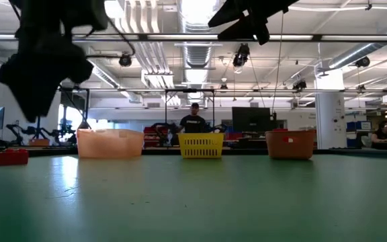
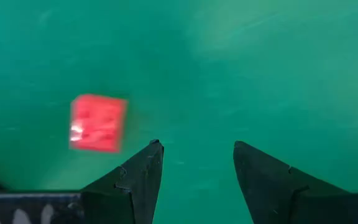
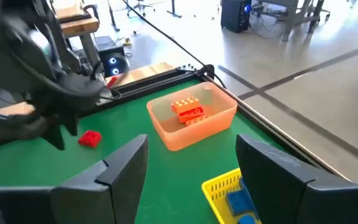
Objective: Sort & place blocks by color
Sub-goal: Put the red game piece into the orange bin
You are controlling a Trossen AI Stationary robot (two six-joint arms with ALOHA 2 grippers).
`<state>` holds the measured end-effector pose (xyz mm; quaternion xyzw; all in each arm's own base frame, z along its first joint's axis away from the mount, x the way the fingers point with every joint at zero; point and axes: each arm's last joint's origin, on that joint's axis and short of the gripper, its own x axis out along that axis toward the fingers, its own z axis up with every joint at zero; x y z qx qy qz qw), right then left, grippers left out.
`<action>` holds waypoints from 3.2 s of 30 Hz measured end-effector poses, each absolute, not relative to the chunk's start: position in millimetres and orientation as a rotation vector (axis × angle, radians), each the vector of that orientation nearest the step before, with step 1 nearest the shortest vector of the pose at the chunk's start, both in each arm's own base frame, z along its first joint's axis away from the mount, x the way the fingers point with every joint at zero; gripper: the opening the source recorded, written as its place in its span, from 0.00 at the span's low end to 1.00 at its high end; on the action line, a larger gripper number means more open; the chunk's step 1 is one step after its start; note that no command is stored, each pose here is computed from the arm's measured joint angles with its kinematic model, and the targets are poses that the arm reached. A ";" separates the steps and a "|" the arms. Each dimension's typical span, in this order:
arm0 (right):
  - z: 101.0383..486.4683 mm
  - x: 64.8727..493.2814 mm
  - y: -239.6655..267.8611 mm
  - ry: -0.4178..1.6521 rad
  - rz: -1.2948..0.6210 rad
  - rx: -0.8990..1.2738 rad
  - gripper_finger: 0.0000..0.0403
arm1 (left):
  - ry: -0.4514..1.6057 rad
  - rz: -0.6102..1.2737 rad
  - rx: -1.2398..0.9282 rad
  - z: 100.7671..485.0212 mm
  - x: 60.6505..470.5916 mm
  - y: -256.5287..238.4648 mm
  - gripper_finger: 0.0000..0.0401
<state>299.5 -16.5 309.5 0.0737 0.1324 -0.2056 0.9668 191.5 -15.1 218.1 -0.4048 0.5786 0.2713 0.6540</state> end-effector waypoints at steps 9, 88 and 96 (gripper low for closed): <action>308.3 300.2 -16.5 0.272 -0.416 0.149 0.58 | 1.486 0.631 -0.787 174.1 164.9 -12.4 0.45; 351.2 306.5 2.6 -0.014 -0.224 -0.618 0.59 | -0.030 0.085 -0.711 345.9 216.0 11.7 0.31; 360.3 321.6 11.2 -0.009 -0.179 -0.725 0.70 | -0.090 0.004 -0.934 342.6 228.7 11.0 0.31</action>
